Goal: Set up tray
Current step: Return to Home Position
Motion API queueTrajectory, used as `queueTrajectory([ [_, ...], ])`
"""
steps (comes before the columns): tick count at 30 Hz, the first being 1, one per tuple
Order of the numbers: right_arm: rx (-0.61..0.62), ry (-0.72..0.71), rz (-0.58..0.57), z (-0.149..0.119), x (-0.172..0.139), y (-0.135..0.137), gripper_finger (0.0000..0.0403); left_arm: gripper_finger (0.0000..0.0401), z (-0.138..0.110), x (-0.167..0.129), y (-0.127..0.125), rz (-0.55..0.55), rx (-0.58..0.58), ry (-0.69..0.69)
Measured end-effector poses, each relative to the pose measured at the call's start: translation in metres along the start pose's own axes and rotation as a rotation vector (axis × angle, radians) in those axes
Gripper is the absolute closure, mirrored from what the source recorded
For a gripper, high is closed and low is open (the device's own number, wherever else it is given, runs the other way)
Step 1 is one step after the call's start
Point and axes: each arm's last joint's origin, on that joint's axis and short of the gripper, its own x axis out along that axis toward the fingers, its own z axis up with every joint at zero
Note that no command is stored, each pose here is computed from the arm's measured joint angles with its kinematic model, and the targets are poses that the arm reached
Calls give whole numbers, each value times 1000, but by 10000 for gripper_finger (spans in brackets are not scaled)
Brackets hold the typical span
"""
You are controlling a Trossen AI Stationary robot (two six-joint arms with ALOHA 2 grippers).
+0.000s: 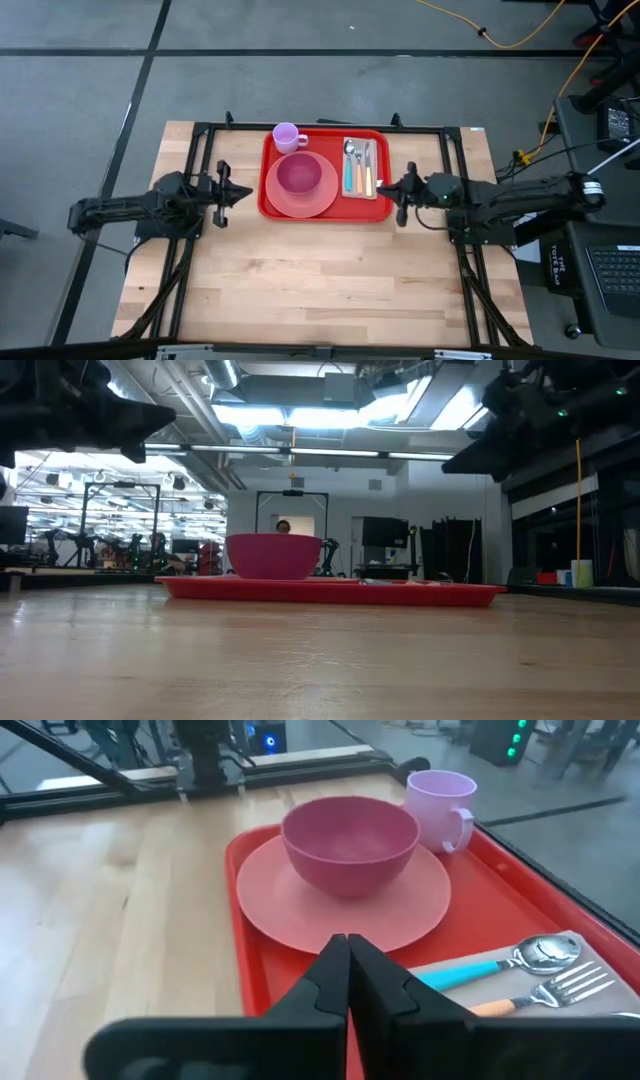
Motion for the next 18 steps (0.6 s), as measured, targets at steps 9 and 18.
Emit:
queueTrajectory([
  [9,7,-46,2,-20,-9,-1,396,398,-3,0,-13,75,25,27],
  [18,6,-57,-24,-26,-9,-3,396,398,-6,-1,-18,64,57,66],
])
